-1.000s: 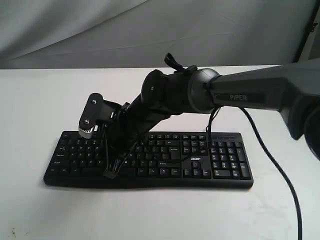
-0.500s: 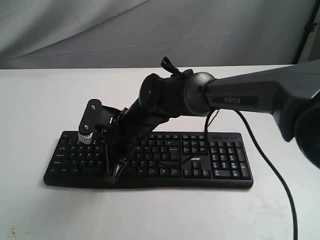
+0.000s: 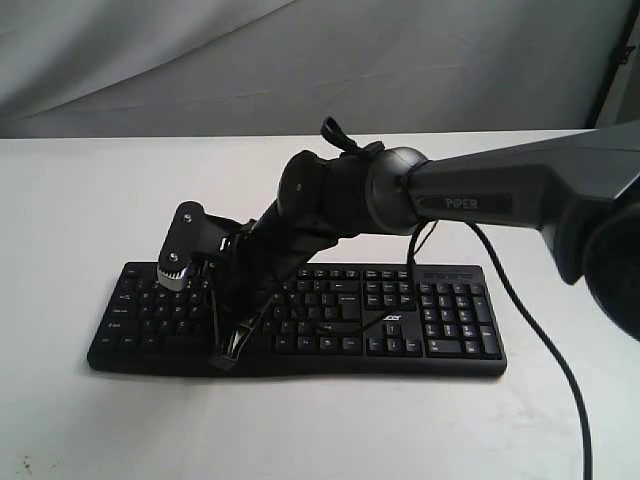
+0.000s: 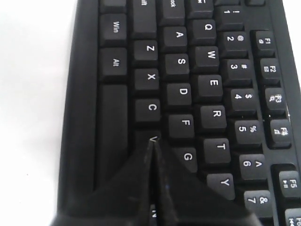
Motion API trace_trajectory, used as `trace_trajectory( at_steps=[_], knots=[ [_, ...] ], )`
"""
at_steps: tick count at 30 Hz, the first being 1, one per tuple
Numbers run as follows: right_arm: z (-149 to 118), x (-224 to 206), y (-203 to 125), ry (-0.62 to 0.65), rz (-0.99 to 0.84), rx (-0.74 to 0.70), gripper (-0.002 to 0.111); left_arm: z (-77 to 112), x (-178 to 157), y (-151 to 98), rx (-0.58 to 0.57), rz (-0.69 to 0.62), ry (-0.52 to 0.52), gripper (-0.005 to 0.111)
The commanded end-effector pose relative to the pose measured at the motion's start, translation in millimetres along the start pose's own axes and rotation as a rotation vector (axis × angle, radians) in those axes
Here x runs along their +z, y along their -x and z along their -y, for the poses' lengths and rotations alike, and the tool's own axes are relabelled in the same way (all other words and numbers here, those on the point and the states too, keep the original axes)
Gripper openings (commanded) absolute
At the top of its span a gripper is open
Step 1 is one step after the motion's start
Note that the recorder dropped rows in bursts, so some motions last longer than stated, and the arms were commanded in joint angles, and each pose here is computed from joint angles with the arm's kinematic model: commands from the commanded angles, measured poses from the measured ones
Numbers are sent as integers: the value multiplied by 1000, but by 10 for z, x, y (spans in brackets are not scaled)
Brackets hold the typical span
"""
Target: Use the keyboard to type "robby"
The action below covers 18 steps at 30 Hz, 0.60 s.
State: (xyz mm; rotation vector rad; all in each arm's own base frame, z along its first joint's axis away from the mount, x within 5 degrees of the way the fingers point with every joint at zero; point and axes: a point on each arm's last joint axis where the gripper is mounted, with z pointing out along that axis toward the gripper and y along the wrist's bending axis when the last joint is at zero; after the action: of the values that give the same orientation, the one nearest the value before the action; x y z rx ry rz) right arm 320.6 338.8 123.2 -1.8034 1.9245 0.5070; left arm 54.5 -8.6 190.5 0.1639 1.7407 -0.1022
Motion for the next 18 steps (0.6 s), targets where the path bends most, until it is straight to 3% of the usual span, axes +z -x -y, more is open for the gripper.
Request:
trace_trajectory(
  at_steps=[1,18],
  knots=[
    [-7,-7,6,9,-5,-6,0,2,1,-7,3,5,-4,0],
    [-9,-7,1,11,-10,-8,0,2,1,-7,3,5,-4,0]
  ],
)
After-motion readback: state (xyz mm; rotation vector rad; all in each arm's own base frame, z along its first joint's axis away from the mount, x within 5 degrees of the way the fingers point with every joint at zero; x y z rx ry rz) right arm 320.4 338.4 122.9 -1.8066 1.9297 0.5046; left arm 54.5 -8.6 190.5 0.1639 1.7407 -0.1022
